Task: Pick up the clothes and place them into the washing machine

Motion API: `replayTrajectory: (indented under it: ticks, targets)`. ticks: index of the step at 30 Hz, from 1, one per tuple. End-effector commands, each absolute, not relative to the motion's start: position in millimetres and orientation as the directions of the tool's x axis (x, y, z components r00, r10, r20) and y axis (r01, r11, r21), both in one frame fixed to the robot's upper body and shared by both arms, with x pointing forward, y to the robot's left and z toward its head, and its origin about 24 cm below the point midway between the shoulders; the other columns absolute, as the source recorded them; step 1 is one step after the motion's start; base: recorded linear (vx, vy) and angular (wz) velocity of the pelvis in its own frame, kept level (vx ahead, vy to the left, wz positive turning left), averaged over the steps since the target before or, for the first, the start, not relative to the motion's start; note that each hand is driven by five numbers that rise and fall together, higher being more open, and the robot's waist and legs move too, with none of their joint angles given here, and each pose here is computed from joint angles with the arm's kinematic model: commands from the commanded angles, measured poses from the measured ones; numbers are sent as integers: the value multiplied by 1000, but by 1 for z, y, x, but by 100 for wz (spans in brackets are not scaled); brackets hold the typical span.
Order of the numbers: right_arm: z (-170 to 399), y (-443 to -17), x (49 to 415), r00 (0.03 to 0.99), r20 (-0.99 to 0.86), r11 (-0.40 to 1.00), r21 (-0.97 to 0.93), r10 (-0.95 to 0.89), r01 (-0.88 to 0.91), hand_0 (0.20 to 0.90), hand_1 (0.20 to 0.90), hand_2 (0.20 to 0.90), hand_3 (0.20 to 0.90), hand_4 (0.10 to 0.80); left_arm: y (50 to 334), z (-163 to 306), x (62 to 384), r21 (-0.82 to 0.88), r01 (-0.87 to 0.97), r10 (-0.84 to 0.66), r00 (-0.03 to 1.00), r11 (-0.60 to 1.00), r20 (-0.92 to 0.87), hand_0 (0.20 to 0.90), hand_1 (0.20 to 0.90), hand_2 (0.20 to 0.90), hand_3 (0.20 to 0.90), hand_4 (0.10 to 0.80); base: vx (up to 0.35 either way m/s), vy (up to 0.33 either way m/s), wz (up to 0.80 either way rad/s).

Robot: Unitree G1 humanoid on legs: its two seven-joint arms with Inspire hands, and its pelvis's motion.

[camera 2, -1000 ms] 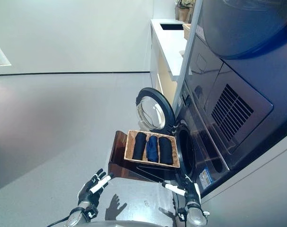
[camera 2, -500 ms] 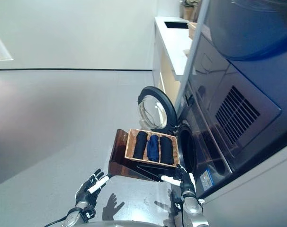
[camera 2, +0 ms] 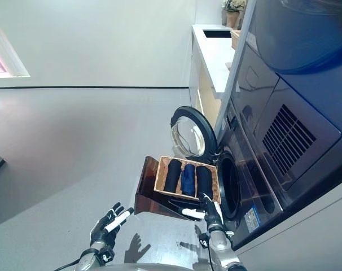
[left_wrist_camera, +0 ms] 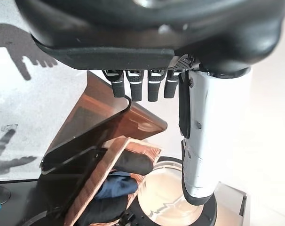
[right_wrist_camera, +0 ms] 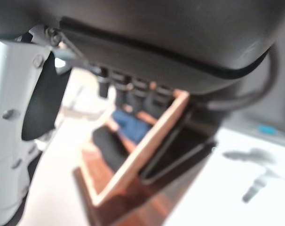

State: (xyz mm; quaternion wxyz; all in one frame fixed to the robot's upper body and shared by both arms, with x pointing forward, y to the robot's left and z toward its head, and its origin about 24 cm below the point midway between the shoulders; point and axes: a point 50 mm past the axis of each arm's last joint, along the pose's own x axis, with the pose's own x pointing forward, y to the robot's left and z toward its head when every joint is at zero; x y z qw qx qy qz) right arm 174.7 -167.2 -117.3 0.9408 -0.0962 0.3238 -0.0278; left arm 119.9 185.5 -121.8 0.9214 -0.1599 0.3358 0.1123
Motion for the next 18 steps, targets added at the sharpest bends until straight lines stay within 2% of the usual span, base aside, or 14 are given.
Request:
replayTrajectory:
  ticks: [1,10,18]
  targets:
    - [-82,-148,232,906,-422,975,-213,-32,-65,900,900,900,900,800,183,-98,161,-239,-205,63,867,949,-494,900,900,900,900,800,-7,-4,3]
    - [-80,-128,244,898,-432,924,-307,76,-226,900,900,900,900,800,184,-97,165,-228,-192,58,870,955,-489,900,900,900,900,800,-4,-1,2]
    - [-75,-130,244,912,-405,954,-244,65,-176,900,900,900,900,800,187,-98,164,-231,-219,80,866,948,-494,900,900,900,900,800,-10,3,3]
